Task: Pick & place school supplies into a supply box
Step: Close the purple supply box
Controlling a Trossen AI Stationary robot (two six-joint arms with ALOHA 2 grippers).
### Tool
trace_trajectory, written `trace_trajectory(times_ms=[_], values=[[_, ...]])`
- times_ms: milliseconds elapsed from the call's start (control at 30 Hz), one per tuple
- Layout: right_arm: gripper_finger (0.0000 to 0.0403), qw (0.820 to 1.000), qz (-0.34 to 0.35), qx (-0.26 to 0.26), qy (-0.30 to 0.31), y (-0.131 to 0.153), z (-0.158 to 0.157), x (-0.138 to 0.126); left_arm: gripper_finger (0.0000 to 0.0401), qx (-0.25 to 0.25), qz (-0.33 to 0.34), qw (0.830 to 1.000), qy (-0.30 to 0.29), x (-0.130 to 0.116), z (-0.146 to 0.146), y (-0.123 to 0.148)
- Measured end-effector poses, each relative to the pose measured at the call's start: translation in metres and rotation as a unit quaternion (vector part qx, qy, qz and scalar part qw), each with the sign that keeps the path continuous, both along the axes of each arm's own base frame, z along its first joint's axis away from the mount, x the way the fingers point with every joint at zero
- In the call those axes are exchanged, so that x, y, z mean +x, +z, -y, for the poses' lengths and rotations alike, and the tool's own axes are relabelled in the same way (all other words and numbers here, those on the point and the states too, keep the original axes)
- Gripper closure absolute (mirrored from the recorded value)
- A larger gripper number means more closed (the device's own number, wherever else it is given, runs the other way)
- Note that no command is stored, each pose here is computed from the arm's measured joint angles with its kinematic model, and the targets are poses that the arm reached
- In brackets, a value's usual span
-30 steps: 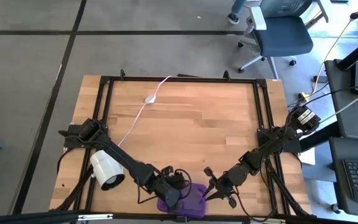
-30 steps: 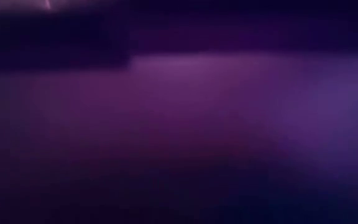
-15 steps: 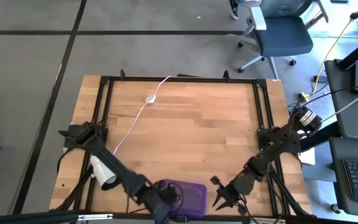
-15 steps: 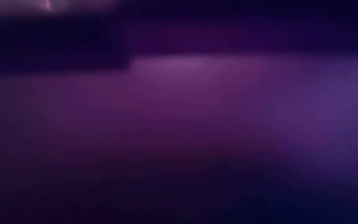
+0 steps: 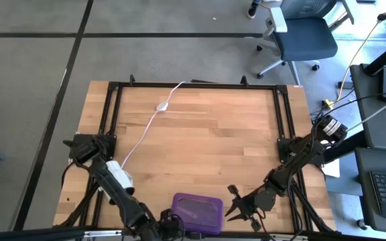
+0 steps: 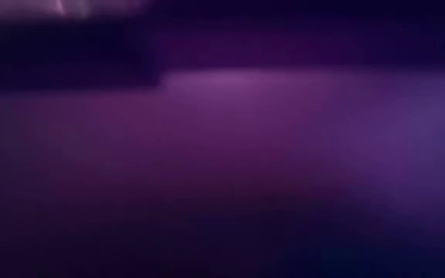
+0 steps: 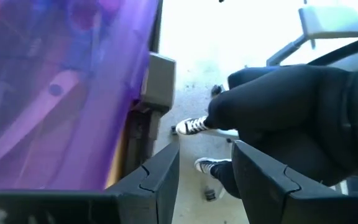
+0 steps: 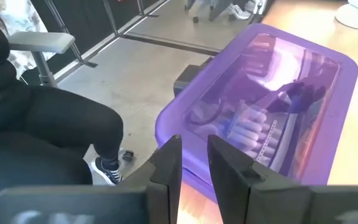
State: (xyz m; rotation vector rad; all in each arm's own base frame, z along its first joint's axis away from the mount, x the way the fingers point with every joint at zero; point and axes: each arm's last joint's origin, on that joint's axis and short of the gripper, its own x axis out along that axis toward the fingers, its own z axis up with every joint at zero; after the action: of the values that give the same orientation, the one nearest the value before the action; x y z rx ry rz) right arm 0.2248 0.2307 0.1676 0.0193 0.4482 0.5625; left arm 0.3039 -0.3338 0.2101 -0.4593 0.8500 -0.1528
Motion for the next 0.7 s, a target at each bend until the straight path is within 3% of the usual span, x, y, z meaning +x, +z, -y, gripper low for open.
trace_trajectory(times_ms=[200, 700], values=[[0.0321, 1.000, 0.002, 0.003, 0.000, 0.000, 0.000, 0.000, 0.0262, 0.012, -0.008, 1.000, -0.017, 0.008, 0.002, -0.021], [0.0321, 1.000, 0.001, -0.004, 0.002, 0.000, 0.000, 0.000, 0.0262, 0.030, -0.005, 0.999, 0.018, 0.028, -0.019, -0.022]])
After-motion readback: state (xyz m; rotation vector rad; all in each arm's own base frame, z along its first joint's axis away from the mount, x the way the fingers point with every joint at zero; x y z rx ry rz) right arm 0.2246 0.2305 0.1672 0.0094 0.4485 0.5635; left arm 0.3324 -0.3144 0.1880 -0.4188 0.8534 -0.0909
